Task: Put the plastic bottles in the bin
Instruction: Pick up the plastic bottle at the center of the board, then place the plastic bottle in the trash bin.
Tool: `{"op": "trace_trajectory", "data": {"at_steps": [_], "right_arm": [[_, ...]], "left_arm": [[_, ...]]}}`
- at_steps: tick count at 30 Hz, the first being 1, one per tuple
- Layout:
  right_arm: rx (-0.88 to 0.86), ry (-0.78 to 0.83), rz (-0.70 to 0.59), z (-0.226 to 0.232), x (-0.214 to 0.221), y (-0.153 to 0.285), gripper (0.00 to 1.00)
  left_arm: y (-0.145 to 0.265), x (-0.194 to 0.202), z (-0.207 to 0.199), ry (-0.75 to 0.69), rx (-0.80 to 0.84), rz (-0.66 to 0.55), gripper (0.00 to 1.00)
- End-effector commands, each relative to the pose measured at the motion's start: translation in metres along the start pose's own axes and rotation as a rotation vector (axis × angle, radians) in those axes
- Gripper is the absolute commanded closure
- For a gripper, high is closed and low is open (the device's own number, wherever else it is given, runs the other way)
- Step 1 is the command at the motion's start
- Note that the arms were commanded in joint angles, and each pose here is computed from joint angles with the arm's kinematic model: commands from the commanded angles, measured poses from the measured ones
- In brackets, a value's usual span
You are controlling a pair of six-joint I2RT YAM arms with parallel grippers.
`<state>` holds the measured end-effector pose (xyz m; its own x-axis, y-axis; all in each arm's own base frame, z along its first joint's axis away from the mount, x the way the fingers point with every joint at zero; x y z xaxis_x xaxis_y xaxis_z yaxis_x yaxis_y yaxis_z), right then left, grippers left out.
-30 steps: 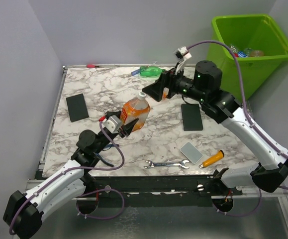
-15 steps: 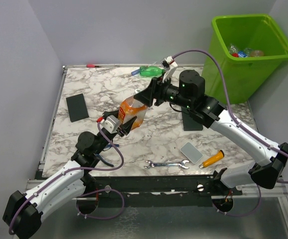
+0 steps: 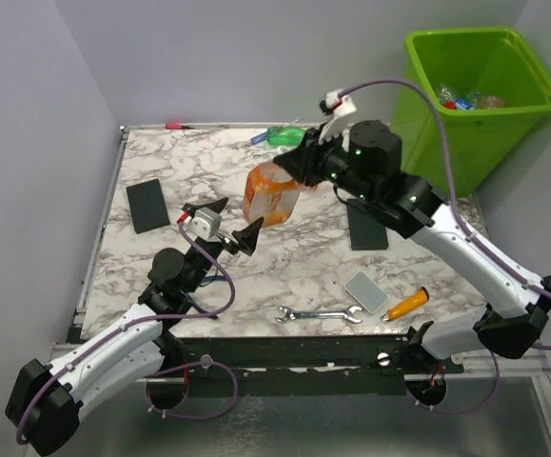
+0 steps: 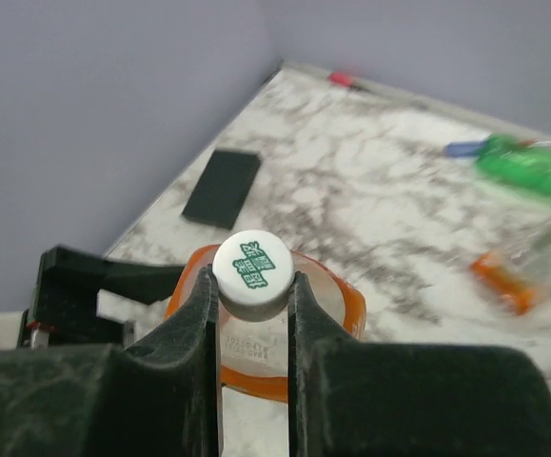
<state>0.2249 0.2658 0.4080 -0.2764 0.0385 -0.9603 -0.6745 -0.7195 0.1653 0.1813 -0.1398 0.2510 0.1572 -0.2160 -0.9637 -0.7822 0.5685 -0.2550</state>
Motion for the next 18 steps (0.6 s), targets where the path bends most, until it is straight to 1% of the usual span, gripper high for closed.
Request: {"op": "trace_trajectory", "data": {"at_steps": [1, 5, 8, 9, 10, 12, 14, 16, 18], "right_arm": [[0.383, 0.149, -0.234, -0.021, -0.086, 0.081, 1.00], [0.725, 0.224, -0.370, -0.042, -0.122, 0.131, 1.00], [0.962, 0.261, -0.540, -0.055, -0.137, 0.164, 1.00], [1.020, 0.261, -0.626, -0.058, -0.144, 0.177, 1.00], [1.068, 0.284, -0.677, -0.060, -0.148, 0.186, 1.00], [1.153, 0.273, -0.802, -0.065, -0.160, 0.201, 1.00], [1.183, 0.271, -0.906, -0.068, -0.176, 0.211, 1.00], [1.221, 0.294, -0.962, -0.075, -0.189, 0.209, 1.00], [1.304, 0.332, -0.993, -0.096, -0.197, 0.199, 1.00]], "left_arm": [[-0.002, -0.017, 0.014, 0.083, -0.235, -0.066, 0.01], [0.002, -0.018, 0.021, 0.046, -0.324, -0.049, 0.01], [0.004, -0.020, 0.025, 0.036, -0.380, -0.038, 0.01], [0.004, -0.020, 0.026, 0.039, -0.398, -0.039, 0.01], [0.005, -0.020, 0.028, 0.038, -0.414, -0.039, 0.01], [0.007, -0.020, 0.030, 0.036, -0.440, -0.040, 0.01], [0.007, -0.020, 0.029, 0.038, -0.439, -0.043, 0.01], [0.006, -0.019, 0.028, 0.045, -0.424, -0.043, 0.01], [0.004, -0.018, 0.027, 0.047, -0.412, -0.038, 0.01]]}}
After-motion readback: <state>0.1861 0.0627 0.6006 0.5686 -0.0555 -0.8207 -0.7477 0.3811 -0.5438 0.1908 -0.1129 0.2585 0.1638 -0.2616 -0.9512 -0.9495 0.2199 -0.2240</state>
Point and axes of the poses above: each gripper's point midway between its finger pads, its own y axis back along the fingers, its own z axis along the line the jaws close on, x = y × z, the point moved 10 cm from there along y, back along the fingers, and after that the axes turned 4 degrees about y, right-handed, at the moved point
